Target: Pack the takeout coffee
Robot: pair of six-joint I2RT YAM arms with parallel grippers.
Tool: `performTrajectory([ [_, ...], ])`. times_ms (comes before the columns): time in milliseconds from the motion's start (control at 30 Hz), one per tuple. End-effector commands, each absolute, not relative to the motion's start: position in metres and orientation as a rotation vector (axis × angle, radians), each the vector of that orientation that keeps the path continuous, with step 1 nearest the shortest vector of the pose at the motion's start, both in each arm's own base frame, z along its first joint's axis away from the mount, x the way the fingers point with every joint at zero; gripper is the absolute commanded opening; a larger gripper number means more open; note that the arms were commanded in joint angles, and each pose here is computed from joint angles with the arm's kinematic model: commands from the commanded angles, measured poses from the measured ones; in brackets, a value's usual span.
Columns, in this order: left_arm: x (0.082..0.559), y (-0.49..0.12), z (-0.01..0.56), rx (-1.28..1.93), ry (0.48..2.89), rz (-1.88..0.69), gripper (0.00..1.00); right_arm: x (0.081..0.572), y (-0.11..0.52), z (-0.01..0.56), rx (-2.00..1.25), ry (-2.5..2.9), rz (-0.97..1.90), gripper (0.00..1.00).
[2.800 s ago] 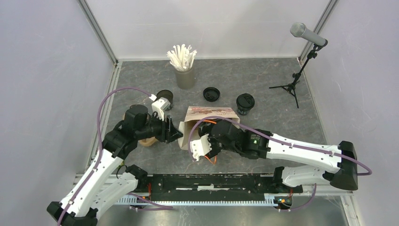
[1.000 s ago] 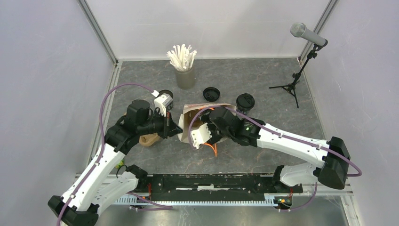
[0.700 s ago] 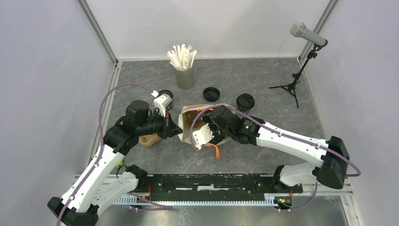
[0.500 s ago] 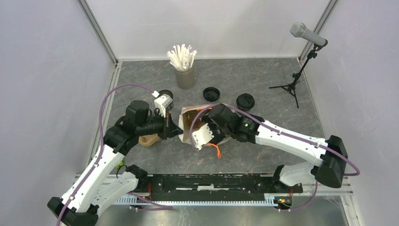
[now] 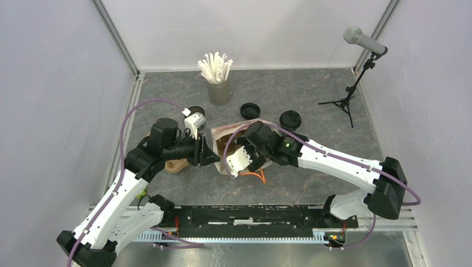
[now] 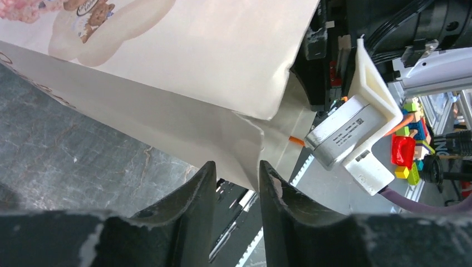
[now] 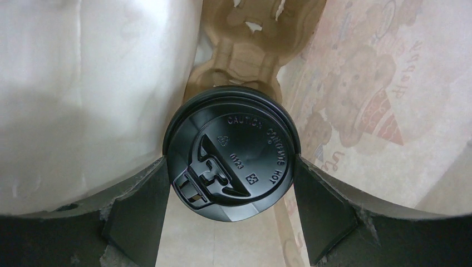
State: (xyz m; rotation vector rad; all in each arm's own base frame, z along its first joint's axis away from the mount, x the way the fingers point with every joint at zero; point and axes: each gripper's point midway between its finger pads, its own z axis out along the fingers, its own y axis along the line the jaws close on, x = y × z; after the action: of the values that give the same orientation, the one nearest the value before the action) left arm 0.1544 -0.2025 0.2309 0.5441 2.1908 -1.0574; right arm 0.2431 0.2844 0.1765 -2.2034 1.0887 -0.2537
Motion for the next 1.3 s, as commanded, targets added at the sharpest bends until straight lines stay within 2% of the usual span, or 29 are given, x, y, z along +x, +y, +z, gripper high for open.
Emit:
performTrajectory([
  [0,0.154,-0.2,0.235,0.473,2.23,-1.052,0.44,0.252,0.295,0.197,-2.147,1.05,-0.242,0.62],
  [200,0.151,-0.197,0.228,0.367,2.287,-1.063,0.5,0.254,0.293,0.195,-2.126,1.06,-0.22,0.62],
  [333,0.152,-0.195,0.228,0.346,2.3,-1.049,0.51,0.253,0.294,0.195,-2.104,1.036,-0.2,0.61],
  [533,0.152,-0.196,0.227,0.36,2.303,-1.046,0.4,0.253,0.297,0.189,-2.109,1.021,-0.184,0.61],
  [800,0.151,-0.197,0.228,0.384,2.299,-1.058,0.18,0.258,0.292,0.177,-2.096,1.035,-0.198,0.6],
  [1267,0.149,-0.203,0.237,0.407,2.282,-1.112,0.14,0.266,0.297,0.174,-2.059,0.995,-0.235,0.6],
])
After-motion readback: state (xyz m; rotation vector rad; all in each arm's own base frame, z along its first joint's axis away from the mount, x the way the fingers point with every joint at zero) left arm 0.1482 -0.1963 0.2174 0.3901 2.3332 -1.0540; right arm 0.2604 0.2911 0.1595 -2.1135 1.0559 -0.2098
